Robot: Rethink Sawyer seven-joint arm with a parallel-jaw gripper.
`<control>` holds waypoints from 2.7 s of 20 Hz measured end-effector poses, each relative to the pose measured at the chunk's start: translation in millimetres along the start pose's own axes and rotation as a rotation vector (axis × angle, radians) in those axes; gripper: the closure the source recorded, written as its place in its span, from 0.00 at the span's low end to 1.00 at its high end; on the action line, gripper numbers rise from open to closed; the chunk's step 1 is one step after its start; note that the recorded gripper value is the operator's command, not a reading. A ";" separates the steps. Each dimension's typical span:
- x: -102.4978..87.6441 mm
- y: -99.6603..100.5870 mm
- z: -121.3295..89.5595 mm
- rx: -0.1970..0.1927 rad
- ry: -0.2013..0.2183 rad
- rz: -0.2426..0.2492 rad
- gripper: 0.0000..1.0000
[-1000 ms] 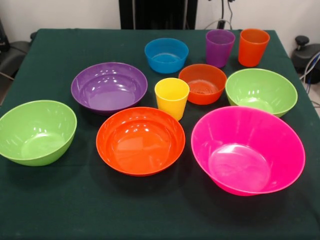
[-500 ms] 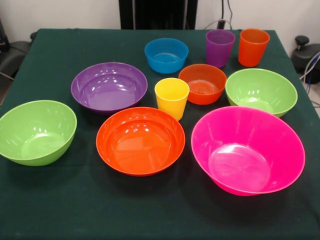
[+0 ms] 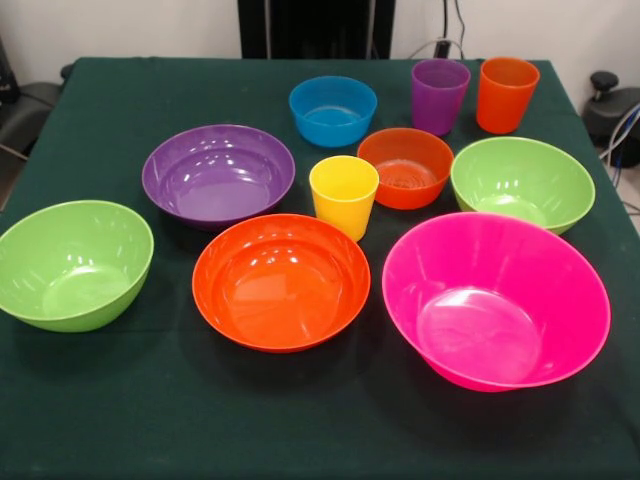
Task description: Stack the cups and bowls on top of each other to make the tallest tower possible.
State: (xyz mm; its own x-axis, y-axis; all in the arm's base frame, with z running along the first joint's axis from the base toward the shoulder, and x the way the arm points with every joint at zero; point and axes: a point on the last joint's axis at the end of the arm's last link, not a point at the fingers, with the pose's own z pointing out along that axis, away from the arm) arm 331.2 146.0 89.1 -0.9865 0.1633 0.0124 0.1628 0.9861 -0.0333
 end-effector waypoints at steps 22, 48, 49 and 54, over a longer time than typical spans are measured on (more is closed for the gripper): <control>-0.2 14.8 -53.5 0.021 0.136 -0.024 0.00; -80.2 29.4 -10.7 0.019 0.049 -0.045 0.00; -79.7 29.4 -6.6 0.020 0.053 -0.045 0.00; -72.5 28.2 13.5 0.027 0.086 -0.047 0.00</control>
State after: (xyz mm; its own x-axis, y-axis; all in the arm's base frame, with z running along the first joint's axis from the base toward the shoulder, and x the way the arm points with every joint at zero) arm 407.1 161.5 73.8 -0.9878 0.1197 0.1001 0.1143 0.9918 -0.0578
